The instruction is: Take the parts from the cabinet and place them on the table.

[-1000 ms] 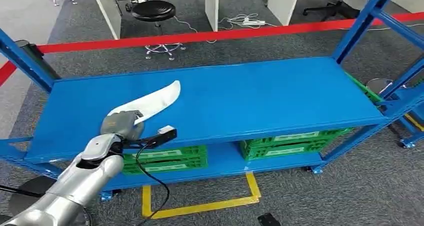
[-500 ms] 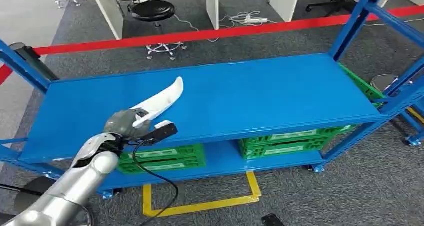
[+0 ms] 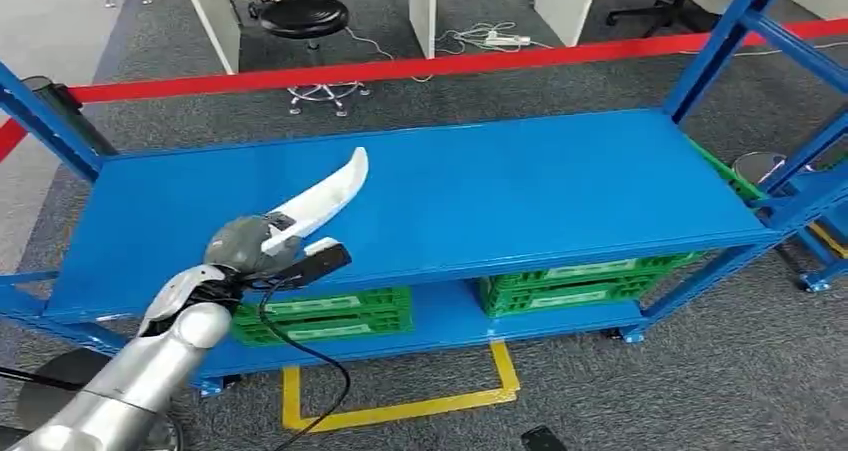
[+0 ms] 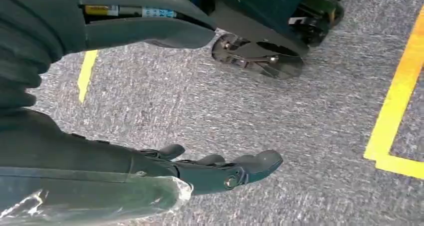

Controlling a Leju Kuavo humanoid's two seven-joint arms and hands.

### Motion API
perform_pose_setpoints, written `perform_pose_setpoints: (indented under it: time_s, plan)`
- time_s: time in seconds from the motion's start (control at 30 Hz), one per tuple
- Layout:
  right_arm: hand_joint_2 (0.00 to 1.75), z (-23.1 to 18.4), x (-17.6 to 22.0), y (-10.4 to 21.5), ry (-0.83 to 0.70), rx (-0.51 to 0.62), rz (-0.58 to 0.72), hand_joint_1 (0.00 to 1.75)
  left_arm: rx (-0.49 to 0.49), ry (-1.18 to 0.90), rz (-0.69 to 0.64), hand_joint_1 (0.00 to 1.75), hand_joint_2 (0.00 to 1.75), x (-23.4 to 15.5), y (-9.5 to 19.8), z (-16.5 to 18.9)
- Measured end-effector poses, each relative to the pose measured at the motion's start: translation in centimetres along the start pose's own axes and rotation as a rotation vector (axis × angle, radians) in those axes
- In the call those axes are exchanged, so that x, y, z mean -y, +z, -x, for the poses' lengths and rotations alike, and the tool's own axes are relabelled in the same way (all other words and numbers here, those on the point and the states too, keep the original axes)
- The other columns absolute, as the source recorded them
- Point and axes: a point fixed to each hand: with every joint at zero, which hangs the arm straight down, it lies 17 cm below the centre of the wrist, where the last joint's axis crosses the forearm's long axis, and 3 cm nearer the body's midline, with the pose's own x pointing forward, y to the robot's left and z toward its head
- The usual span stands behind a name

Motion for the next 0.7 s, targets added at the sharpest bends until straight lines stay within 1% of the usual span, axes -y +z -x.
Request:
perform_pose_setpoints:
  time_s: [0.1,0.2,0.37,0.43,0.57,0.7]
  plan:
    - [1.75,0.3,0.3,0.0,-0.006,-0.002,0.009,0.00,0.061,0.076,-0.028,1.75,1.75,-0.8,0.2,-1.7]
    - [1.75,0.7,0.5,0.2,-0.008,-0.004,0.022,0.00,0.129,0.124,-0.081,1.75,1.75,-2.7,0.6,-3.9]
    - [1.75,1.3,0.8,0.4,-0.011,0.005,0.038,0.00,0.283,0.159,-0.242,1.75,1.75,-7.3,1.8,-7.4]
    - [1.75,1.9,0.6,0.6,-0.014,-0.003,0.036,0.00,0.326,0.169,-0.298,1.75,1.75,-9.1,2.5,-8.6]
    - [1.75,2.1,0.7,0.7,-0.017,-0.003,0.043,0.00,0.398,0.166,-0.413,1.75,1.75,-12.4,4.2,-10.7]
    - [1.75,2.5,0.6,0.9,-0.019,-0.010,0.042,0.00,0.426,0.173,-0.448,1.75,1.75,-13.1,5.4,-11.3]
